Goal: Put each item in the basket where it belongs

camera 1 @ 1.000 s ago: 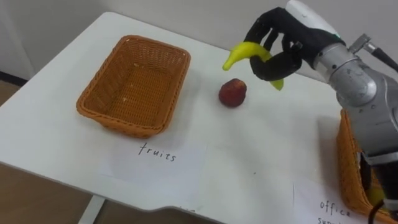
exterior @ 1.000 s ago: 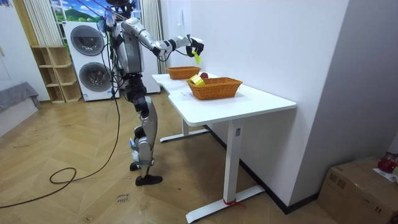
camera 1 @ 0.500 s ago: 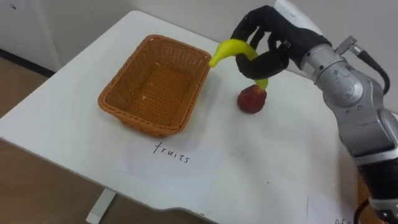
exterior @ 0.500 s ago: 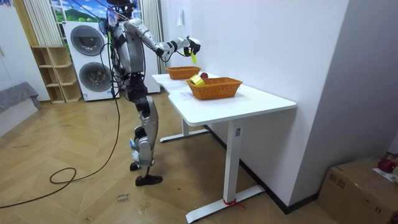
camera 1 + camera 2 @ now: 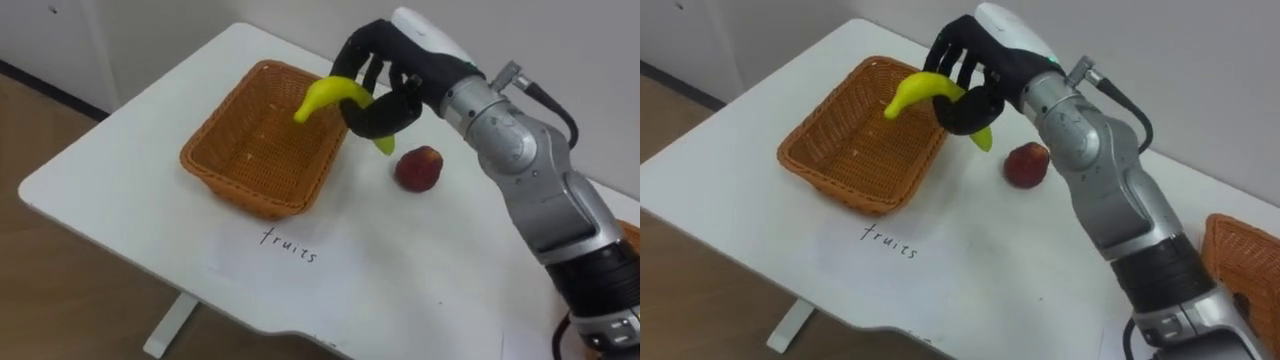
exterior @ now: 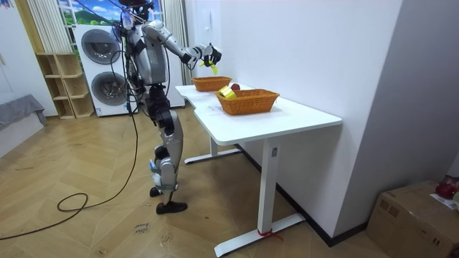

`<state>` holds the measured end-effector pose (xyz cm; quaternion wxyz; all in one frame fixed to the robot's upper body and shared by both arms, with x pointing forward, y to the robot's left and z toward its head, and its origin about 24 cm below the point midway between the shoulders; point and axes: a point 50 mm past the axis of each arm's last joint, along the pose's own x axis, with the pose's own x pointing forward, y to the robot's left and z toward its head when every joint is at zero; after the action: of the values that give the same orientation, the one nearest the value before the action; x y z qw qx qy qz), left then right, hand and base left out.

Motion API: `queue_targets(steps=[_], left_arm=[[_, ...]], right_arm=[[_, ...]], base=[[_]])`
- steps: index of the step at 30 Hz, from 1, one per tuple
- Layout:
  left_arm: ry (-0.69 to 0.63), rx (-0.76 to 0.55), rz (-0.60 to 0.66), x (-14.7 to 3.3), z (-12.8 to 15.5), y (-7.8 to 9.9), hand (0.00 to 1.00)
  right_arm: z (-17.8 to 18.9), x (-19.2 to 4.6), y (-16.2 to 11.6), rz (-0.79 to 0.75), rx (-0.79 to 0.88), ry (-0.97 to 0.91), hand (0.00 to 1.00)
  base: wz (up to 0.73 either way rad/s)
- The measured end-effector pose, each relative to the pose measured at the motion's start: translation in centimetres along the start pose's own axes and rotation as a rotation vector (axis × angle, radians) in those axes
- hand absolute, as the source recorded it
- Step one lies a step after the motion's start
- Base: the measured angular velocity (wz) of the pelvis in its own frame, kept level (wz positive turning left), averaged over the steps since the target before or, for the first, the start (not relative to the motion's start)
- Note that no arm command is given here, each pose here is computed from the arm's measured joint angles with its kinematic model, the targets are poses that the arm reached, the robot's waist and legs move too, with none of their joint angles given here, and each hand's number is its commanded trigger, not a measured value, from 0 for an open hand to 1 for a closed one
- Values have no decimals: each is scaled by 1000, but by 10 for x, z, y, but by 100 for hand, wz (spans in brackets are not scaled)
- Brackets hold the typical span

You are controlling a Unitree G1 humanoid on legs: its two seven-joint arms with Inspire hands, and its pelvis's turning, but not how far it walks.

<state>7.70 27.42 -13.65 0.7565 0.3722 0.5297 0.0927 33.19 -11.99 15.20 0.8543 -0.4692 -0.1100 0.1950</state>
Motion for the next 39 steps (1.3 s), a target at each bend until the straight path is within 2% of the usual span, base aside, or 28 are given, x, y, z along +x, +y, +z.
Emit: queue_targets(steps=[7,15,24,39], left_arm=[[5,-1,15,1,-1,4,0],[-8,-6,12,1,1,3,0],[-16,4,-4,1,3,2,0],[-71,20,-33,1,13,2,0]], right_arm=[[5,2,4,12,68,-31,100],[5,2,3,-28,48,-29,100],[20,8,20,12,-34,-61,100],[29,10,25,1,-21,-111,100]], base=[[4],[1],[4],[7]])
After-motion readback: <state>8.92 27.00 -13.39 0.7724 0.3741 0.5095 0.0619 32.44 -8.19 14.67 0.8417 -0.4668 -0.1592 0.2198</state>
